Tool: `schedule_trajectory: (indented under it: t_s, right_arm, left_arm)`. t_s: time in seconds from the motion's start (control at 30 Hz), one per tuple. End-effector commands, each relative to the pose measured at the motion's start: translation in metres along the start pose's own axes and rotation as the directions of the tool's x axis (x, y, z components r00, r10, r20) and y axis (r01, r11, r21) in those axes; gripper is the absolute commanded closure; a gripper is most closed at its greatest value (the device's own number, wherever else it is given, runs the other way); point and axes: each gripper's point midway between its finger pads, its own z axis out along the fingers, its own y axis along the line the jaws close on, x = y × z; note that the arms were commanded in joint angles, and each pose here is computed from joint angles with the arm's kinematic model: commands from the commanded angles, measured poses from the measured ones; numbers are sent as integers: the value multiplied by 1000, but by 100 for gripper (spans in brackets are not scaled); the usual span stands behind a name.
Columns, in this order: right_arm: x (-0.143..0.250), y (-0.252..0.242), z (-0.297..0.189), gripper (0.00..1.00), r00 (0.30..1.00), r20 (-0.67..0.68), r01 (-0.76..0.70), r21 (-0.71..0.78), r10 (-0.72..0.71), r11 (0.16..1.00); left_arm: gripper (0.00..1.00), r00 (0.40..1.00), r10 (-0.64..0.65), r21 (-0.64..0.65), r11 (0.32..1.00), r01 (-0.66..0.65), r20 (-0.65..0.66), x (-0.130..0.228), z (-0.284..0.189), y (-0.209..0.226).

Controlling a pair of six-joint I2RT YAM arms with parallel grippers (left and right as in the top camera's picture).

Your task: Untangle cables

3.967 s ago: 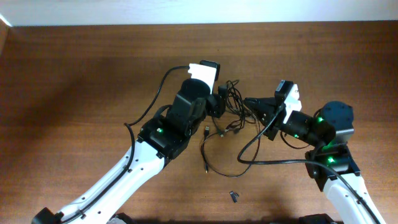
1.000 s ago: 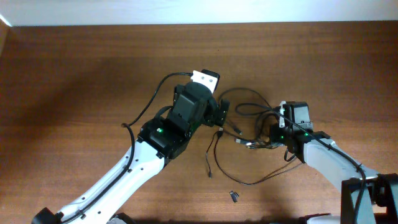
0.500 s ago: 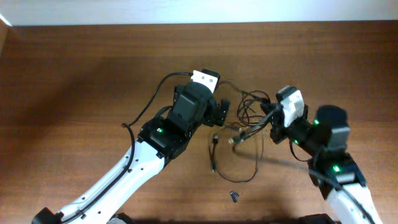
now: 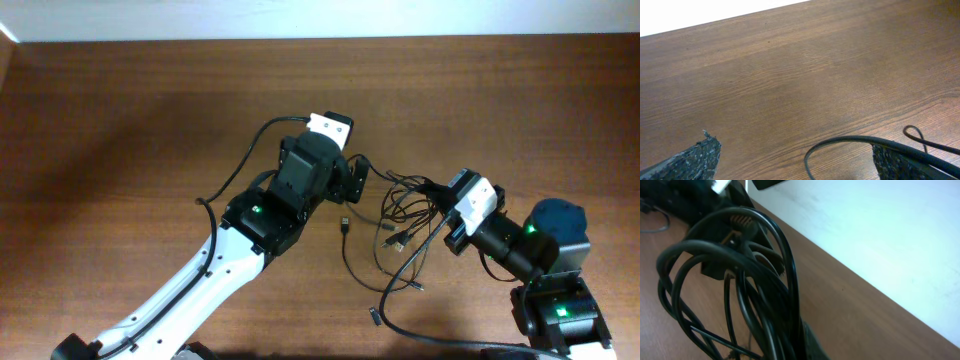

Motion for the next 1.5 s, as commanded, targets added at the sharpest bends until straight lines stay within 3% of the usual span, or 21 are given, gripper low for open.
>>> schedule_trajectory:
  t_s: [0.0,0.07,0.1,0.13,0.17,0.3,0.57,0.73,0.83,0.93,1.1,1.33,1.47]
  right_arm:
    - [8,-4,7,96,1000,-30,-5,4,5,1000]
    - [18,-4,16,96,998,-59,-29,-18,28,999]
    - [19,-3,18,96,998,-58,-33,-33,31,999]
    - [19,-2,20,96,998,-54,-35,-45,32,998]
    - [18,-2,21,96,999,-46,-31,-49,29,998]
    - [18,-17,14,96,999,-28,-43,-23,43,999]
    - [6,-31,-40,96,978,154,-114,-189,144,975]
    - [-1,-18,-44,96,968,191,-106,-284,164,953]
    - [-2,-16,-45,96,966,196,-104,-297,167,949]
    - [-3,-14,-46,96,965,200,-101,-307,168,946]
    - [-7,-7,-49,96,960,219,-90,-350,175,932]
    - [-7,-7,-49,96,959,218,-92,-354,178,931]
    - [-10,-2,-52,96,956,231,-84,-382,183,920]
  left_arm:
    - [1,1000,10,174,985,-5,-28,4,-2,-31]
    - [1,992,121,373,922,-105,-21,10,-12,-65]
    - [1,974,226,505,837,-209,28,14,-23,-87]
    - [1,961,269,579,775,-256,65,17,-31,-100]
    - [1,960,272,598,759,-260,72,17,-34,-103]
    - [1,956,283,599,755,-267,70,19,-36,-103]
    - [1,899,349,629,644,-435,264,-1,-69,-115]
    - [1,884,331,613,637,-468,331,-16,-72,-119]
    - [1,876,321,615,625,-482,360,-21,-75,-122]
    - [1,868,291,686,531,-497,403,-20,-92,-137]
    - [1,860,274,724,465,-510,430,-19,-104,-148]
    - [1,840,280,733,409,-543,465,-13,-115,-173]
    - [1,841,282,737,406,-541,462,-11,-99,-178]
